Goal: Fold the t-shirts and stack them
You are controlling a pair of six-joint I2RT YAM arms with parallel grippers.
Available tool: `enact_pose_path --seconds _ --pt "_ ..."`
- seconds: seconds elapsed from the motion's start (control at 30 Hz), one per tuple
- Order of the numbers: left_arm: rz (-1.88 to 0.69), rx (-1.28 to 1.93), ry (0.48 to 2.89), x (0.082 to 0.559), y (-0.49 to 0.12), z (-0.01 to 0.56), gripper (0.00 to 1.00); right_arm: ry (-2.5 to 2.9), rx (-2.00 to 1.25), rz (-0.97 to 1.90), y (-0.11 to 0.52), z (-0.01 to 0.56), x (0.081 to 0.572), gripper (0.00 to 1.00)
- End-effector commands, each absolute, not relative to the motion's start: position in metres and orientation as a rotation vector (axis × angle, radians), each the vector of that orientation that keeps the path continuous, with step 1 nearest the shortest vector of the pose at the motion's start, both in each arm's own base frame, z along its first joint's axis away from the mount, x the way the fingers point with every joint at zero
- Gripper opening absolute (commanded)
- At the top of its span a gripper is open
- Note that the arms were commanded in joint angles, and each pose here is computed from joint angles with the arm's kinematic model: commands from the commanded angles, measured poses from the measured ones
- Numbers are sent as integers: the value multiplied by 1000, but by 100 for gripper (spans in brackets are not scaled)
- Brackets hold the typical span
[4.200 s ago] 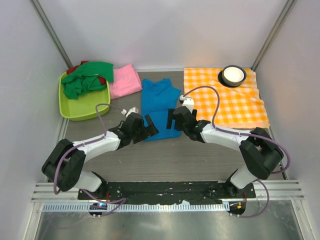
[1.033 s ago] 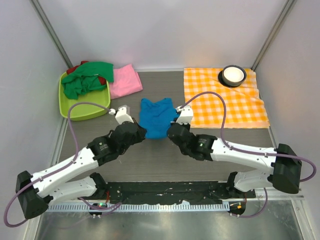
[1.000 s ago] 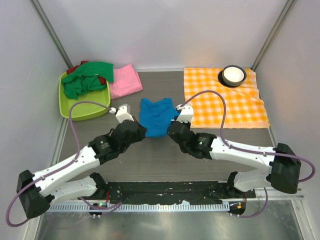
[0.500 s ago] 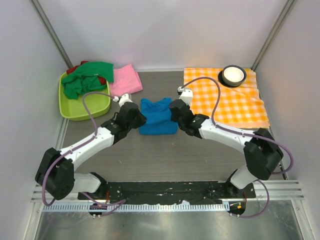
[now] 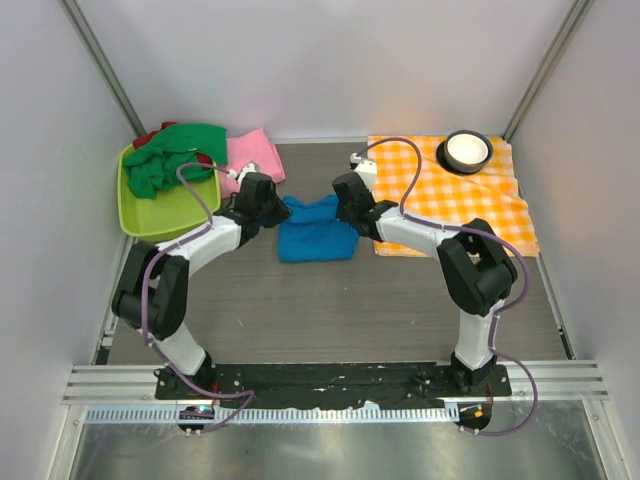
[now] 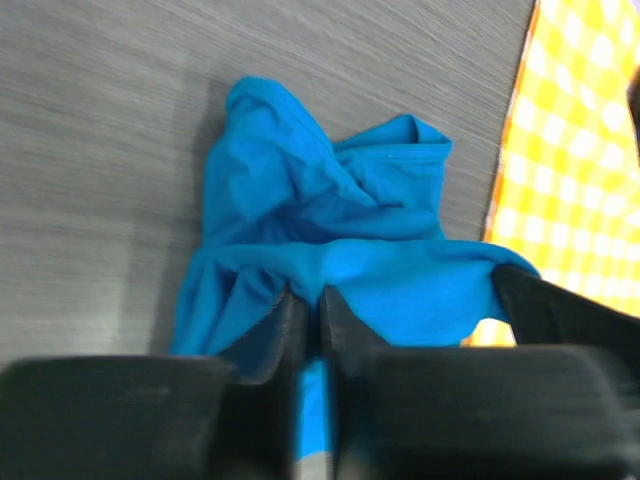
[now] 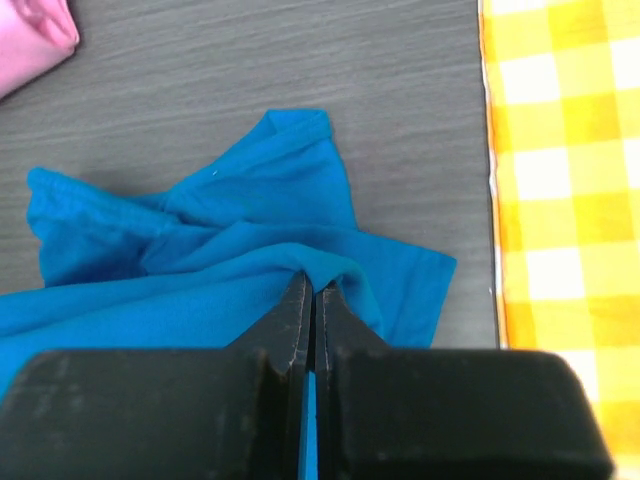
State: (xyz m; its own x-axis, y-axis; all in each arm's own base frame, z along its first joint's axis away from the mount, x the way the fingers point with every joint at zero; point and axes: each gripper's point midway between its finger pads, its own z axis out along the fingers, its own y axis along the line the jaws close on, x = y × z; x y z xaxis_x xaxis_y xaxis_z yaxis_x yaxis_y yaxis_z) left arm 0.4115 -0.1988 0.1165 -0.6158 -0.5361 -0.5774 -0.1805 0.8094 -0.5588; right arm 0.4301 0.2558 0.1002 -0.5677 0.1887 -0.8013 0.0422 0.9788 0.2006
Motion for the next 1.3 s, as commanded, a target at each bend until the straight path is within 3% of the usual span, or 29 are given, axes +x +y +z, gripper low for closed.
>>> enact_pose_path --seconds 0.0,0.03,0.07,0.1,0.13,0.17,0.2,0.23,0.4,0.53,0.73,0.97,1.27 --pt "-668 -569 2133 459 -199 125 43 2092 227 225 259 117 480 1" --pt "-690 -568 2110 472 -199 133 63 2090 234 216 256 117 486 6" --pt "-686 -565 2109 480 -199 133 84 2067 230 203 256 125 494 29" --pt "-660 -576 2157 483 -197 118 100 2058 234 170 252 124 497 46" --pt "-667 -567 2132 494 -196 131 100 2020 242 167 250 135 500 62" --pt "-651 -567 2143 493 -194 130 100 2016 236 151 246 136 496 90" --pt "-665 -557 2118 491 -194 144 100 1962 227 177 249 150 498 93" --pt "-673 -549 2119 482 -194 145 100 1914 232 182 246 173 492 95" --pt "-671 -567 2106 436 -185 156 100 1963 96 76 251 183 447 97" --pt "-598 -614 2180 378 -168 119 100 2018 -236 -32 273 174 401 98" --pt "-535 -642 2233 332 -145 91 100 2125 -731 -188 281 147 332 98" --pt "-439 -645 2256 312 -126 64 100 2084 -1098 -504 258 122 284 98" --pt "-396 -698 2266 311 -114 55 100 1895 -1320 -503 290 94 250 98"
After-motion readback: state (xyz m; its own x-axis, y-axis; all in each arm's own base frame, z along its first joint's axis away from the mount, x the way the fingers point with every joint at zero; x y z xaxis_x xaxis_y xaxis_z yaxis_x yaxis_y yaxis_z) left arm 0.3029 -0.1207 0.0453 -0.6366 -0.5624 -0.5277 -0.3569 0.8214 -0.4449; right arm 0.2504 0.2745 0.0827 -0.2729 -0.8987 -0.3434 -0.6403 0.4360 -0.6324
